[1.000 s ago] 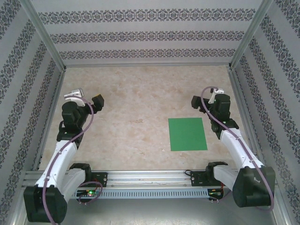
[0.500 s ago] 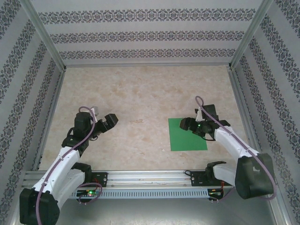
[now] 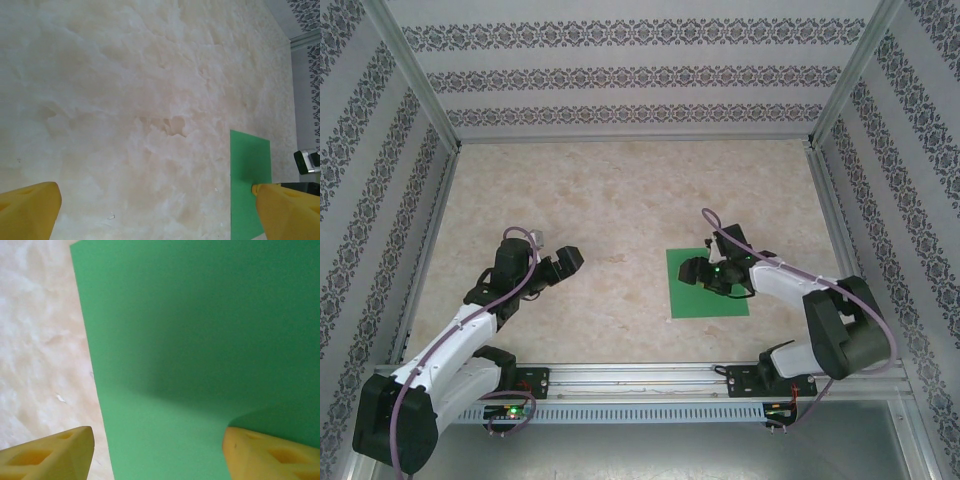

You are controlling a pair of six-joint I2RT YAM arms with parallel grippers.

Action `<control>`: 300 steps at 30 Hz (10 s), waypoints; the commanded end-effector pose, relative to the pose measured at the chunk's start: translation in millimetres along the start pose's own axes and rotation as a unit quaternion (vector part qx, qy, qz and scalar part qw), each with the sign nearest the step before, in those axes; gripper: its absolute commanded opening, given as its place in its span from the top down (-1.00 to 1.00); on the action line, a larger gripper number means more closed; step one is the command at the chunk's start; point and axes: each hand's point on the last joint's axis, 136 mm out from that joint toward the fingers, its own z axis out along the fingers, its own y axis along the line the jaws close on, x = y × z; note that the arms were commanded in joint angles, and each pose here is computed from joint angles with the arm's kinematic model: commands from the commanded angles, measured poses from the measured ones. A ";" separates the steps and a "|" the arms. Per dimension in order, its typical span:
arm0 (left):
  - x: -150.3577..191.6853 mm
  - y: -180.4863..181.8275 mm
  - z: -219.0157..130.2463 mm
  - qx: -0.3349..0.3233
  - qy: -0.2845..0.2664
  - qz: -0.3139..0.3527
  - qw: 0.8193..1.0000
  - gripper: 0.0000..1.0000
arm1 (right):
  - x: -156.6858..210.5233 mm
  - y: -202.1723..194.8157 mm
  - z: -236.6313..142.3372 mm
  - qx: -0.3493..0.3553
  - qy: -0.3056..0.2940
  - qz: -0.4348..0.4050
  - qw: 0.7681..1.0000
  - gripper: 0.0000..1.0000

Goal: Fold a paper plane with a square sheet of paper (fold left side to right side)
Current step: Move the square sheet of paper to the center of the table, then pick up the square sheet of paper from the center of the table, then place a square sheet of paper at the center of the table, then first fold in half a square sheet of paper at the center of the table.

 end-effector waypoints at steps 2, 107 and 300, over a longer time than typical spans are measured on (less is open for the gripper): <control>-8.9 -5.2 -4.1 -0.007 -0.018 0.009 1.000 -0.99 | -2.2 18.3 19.2 -0.009 -0.007 0.027 1.000 -0.40; 99.0 -40.7 127.9 -0.006 0.173 0.012 0.985 0.60 | -30.4 91.1 59.7 0.132 0.052 -0.224 0.964 -0.15; 85.1 -99.7 134.7 0.096 0.265 0.082 0.956 0.97 | -8.0 101.2 29.1 -0.225 0.050 -0.042 0.972 0.18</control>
